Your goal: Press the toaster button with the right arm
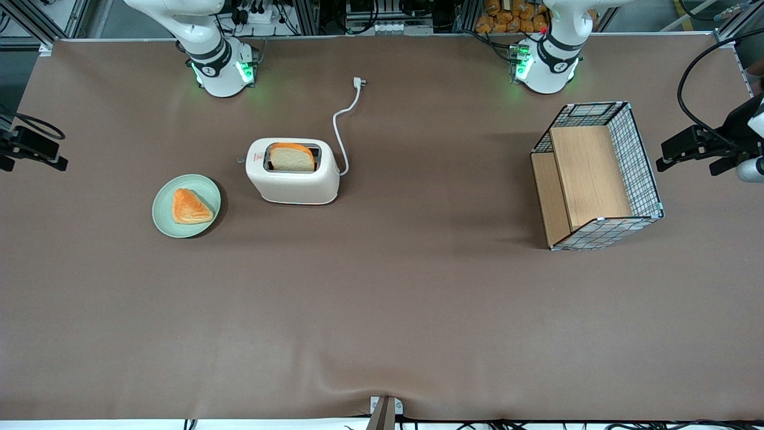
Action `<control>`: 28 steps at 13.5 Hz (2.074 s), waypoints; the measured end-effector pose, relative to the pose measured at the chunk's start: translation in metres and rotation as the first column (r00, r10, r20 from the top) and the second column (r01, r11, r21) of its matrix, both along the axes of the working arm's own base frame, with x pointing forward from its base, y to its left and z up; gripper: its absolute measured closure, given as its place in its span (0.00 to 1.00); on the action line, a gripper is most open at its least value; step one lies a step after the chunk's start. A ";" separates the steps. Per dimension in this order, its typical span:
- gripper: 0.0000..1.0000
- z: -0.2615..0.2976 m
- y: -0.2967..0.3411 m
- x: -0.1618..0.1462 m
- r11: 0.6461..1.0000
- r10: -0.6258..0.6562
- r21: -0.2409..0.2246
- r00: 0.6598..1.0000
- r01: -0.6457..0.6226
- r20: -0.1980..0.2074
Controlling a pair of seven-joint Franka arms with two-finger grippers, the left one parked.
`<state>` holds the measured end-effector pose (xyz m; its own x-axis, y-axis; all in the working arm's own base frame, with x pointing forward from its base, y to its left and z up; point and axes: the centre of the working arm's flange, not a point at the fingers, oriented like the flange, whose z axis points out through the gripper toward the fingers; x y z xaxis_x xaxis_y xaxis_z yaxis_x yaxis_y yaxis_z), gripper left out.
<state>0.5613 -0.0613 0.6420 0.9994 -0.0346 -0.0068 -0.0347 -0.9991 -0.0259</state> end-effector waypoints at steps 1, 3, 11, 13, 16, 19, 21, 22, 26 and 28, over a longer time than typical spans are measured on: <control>0.00 0.006 -0.004 -0.002 1.000 -0.009 -0.001 1.000 0.009 0.012; 0.00 0.025 -0.009 -0.016 1.000 -0.019 -0.002 0.999 0.019 0.033; 0.00 0.050 -0.012 -0.052 1.000 -0.021 -0.008 0.998 0.022 0.064; 0.00 0.049 -0.010 -0.051 1.000 -0.018 -0.008 0.998 0.018 0.063; 0.00 0.049 -0.003 -0.050 1.000 -0.005 -0.008 0.998 0.006 0.063; 0.00 0.047 0.002 -0.049 1.000 0.005 -0.008 0.998 -0.005 0.060; 0.00 0.047 0.004 -0.049 1.000 0.008 -0.008 0.998 -0.008 0.059; 0.00 0.046 0.005 -0.048 1.000 0.010 -0.008 0.998 -0.009 0.058; 0.00 0.042 0.005 -0.045 1.000 0.010 -0.007 0.999 -0.010 0.048; 0.00 0.040 0.005 -0.044 1.000 0.010 -0.007 0.999 -0.010 0.046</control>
<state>0.5168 -0.0564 0.6823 0.9989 -0.0243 0.0391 -0.0235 -0.9995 -0.0206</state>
